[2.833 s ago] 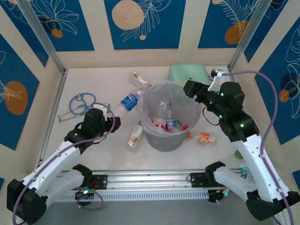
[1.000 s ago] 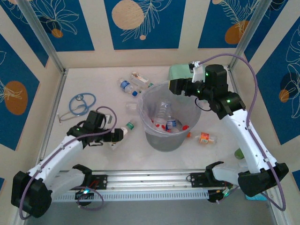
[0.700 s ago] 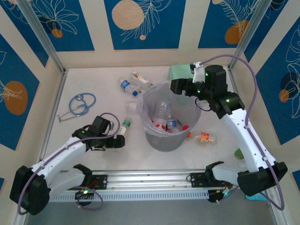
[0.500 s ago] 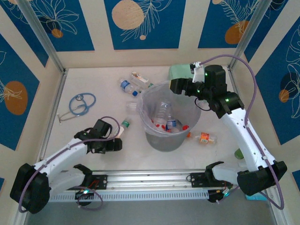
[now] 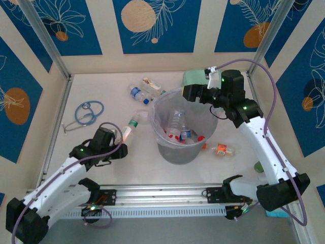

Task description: Put the plastic bottles in the bin

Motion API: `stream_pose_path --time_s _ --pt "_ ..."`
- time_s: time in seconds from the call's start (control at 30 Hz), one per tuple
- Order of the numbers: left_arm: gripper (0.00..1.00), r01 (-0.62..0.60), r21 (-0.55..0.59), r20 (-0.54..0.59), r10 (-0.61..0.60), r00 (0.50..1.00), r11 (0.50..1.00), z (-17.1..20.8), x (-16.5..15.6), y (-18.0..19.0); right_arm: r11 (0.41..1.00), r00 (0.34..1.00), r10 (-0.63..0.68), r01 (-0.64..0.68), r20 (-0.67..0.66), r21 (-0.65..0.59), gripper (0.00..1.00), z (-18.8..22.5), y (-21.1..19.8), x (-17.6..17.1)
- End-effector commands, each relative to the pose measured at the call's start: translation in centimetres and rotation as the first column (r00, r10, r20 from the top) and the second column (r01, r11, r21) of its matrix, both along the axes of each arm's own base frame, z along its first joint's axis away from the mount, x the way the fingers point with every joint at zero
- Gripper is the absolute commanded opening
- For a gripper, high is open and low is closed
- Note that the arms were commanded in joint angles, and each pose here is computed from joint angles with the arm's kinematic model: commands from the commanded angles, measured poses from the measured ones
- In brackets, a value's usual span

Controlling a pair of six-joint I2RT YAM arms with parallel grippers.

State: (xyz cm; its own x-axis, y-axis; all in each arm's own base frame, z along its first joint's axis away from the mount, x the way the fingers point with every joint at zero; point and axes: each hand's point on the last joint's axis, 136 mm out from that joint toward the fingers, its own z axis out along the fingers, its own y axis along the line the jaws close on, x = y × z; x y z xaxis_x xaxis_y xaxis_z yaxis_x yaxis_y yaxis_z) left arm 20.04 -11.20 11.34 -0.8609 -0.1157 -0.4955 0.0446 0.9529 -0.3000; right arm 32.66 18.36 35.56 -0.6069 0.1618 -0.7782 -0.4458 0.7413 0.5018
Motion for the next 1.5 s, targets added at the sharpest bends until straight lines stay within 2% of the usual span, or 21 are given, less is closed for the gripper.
stream_pose_path --time_s 0.0,0.07,0.13,0.23,0.4,0.5,0.7,0.77,0.9,1.07,1.17,1.23,1.3,1.37,1.43,1.47 --pt "0.47 -0.062 0.003 0.21 0.059 0.976 0.998 5.8 2.4 1.1 0.995 0.994 0.073 -0.078 0.079 0.065 0.84 2.3 0.9 -1.1" --pt "0.4 -0.042 -0.065 0.334 0.061 0.94 0.997 9.3 3.8 0.2 0.989 0.99 0.1 -0.11 0.1 0.101 0.84 3.3 1.5 -1.2" --pt "0.36 0.071 -0.165 0.461 0.013 0.887 0.984 13.2 4.9 -2.2 0.981 0.986 0.122 -0.137 0.114 0.138 0.84 4.4 2.2 -1.2" --pt "0.31 0.217 -0.264 0.562 -0.033 0.827 0.94 16.8 5.7 -5.4 0.977 0.985 0.128 -0.146 0.119 0.158 0.84 5.1 3.4 -0.4" --pt "0.28 0.338 -0.309 0.609 -0.088 0.788 0.889 18.5 5.9 -8.3 0.957 0.966 0.211 -0.235 0.152 0.169 0.84 6.4 7.0 0.5" --pt "0.27 0.354 -0.296 0.61 -0.11 0.785 0.887 18.5 5.5 -8.4 0.941 0.945 0.272 -0.301 0.182 0.157 0.86 6.9 9.5 0.5" --pt "0.25 0.353 -0.298 0.604 -0.112 0.789 0.887 17.8 5.0 -8.2 0.907 0.922 0.357 -0.38 0.152 0.18 0.88 5.7 13.8 0.7" --pt "0.25 0.357 -0.297 0.6 -0.118 0.791 0.886 17.7 5.0 -8.3 0.897 0.914 0.379 -0.402 0.147 0.183 0.84 5.4 14.9 0.5" --pt "0.25 0.363 -0.283 0.597 -0.133 0.791 0.888 17.4 4.9 -8.3 0.881 0.899 0.415 -0.436 0.143 0.186 0.69 5.2 16.6 0.3" --pt "0.24 0.386 -0.29 0.596 -0.15 0.789 0.876 17.1 4.8 -8.8 0.87 0.889 0.44 -0.456 0.125 0.187 0.68 4.9 17.8 0.5" --pt "0.25 0.38 -0.286 0.586 -0.153 0.796 0.88 16.7 4.9 -8.7 0.865 0.884 0.448 -0.466 0.132 0.185 0.45 5.3 18.1 0.5" --pt "0.36 0.37 -0.279 0.581 -0.151 0.8 0.886 16.5 4.9 -8.6 0.867 0.882 0.449 -0.468 0.142 0.172 0.34 5.7 18.0 0.4" --pt "0.7 0.356 -0.273 0.578 -0.144 0.803 0.894 16.3 4.9 -8.3 0.878 0.887 0.433 -0.455 0.159 0.149 0.27 6.4 17.5 0.4" --pt "0.9 0.341 -0.263 0.572 -0.138 0.809 0.903 16.0 5.0 -7.9 0.886 0.887 0.42 -0.447 0.192 0.122 0.23 7.6 17.0 0.3" --pt "0.99 0.317 -0.247 0.554 -0.134 0.821 0.916 15.6 5.0 -7.5 0.896 0.883 0.405 -0.435 0.237 0.09 0.2 9.2 16.2 0.2" --pt "1.0 0.306 -0.236 0.543 -0.136 0.828 0.922 15.2 5.0 -7.3 0.901 0.879 0.396 -0.428 0.266 0.073 0.18 10.3 15.7 0.0"
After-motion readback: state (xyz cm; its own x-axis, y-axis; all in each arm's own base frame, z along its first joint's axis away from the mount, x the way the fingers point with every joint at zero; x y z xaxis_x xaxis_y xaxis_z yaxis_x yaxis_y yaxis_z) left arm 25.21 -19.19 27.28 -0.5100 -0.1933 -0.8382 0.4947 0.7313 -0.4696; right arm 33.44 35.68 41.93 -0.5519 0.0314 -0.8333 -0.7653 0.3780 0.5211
